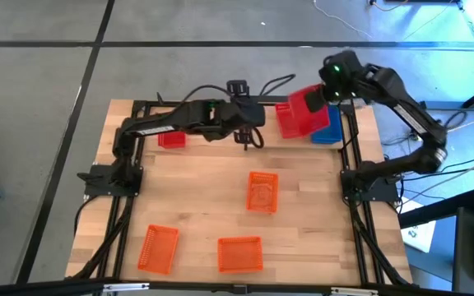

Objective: Stack baskets on shelf by color
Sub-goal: Stack the right red basket on top of the red basket on the shelf

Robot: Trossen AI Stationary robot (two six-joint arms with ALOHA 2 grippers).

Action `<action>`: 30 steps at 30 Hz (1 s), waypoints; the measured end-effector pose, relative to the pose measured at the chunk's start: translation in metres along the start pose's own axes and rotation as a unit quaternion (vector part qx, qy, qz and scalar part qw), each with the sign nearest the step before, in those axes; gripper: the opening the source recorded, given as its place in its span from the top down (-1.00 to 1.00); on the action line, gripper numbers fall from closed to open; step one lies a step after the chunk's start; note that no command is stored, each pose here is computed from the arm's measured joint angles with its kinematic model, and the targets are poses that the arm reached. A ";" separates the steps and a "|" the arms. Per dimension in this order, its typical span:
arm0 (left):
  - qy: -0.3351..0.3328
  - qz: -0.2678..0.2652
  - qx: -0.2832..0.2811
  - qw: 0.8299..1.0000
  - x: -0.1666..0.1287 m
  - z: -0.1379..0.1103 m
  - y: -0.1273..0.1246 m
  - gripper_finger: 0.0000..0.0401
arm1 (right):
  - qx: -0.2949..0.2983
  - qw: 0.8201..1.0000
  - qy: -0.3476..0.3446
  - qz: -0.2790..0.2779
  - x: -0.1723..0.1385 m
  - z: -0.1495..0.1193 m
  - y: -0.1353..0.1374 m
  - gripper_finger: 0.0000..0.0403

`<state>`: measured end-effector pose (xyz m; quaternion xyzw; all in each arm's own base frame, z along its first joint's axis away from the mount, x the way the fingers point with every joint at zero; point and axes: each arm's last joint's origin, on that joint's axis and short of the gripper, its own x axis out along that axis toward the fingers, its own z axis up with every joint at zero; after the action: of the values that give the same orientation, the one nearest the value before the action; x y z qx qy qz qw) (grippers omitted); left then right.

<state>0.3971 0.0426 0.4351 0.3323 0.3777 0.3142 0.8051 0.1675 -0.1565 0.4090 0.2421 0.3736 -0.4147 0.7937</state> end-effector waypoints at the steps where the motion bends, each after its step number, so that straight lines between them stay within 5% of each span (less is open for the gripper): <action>1: -0.002 0.005 -0.004 1.000 -0.004 0.000 0.002 0.48 | 0.009 1.000 0.014 0.008 0.010 0.005 -0.003 1.00; 15: -0.030 0.032 -0.041 0.998 -0.054 -0.011 0.036 0.48 | 0.104 0.975 0.190 0.050 0.142 0.029 -0.049 1.00; 30: -0.008 0.029 -0.025 0.999 -0.054 -0.021 0.043 0.48 | 0.109 0.960 0.259 0.003 0.209 0.021 -0.060 0.99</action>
<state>0.3410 0.0326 0.4796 0.3257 0.3536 0.3441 0.8065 0.2047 -0.3031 0.2517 0.4274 0.5180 -0.3735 0.6399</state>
